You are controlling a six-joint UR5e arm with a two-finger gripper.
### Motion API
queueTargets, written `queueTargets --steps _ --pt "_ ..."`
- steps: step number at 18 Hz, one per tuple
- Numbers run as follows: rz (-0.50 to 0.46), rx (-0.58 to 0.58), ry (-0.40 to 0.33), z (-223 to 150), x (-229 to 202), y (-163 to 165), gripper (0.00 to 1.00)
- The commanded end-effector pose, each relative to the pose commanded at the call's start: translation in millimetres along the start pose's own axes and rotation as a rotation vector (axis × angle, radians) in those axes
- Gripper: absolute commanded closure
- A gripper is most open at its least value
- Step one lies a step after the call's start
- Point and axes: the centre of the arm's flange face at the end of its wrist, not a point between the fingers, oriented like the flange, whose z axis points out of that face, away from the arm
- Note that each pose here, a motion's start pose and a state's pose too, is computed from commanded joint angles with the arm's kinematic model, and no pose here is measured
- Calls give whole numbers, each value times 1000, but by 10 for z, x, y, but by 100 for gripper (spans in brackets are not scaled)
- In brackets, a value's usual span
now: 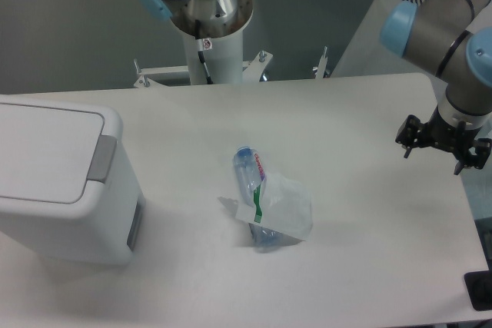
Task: Open the trash can
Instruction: 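Move the gripper from its start pose toward the white trash can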
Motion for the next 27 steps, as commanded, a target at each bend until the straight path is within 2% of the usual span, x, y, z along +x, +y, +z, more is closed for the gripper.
queueTargets --steps 3,6,8,11,13,15,20,23,27 --pt "3 -1 -2 -2 19 -37 0" --pt "3 17 -23 -186 94 -92 0" --pt "-7 40 -1 -133 96 -54 0" --pt "-82 77 39 -26 209 32 0" --pt "-95 92 7 -168 259 11 0" --pt "-160 107 -2 -274 300 -9 0" --pt "-167 140 -8 -437 473 -236 0" --pt "-216 186 -23 -766 686 -433 0" --pt "-235 223 -14 -1021 1077 -890 0"
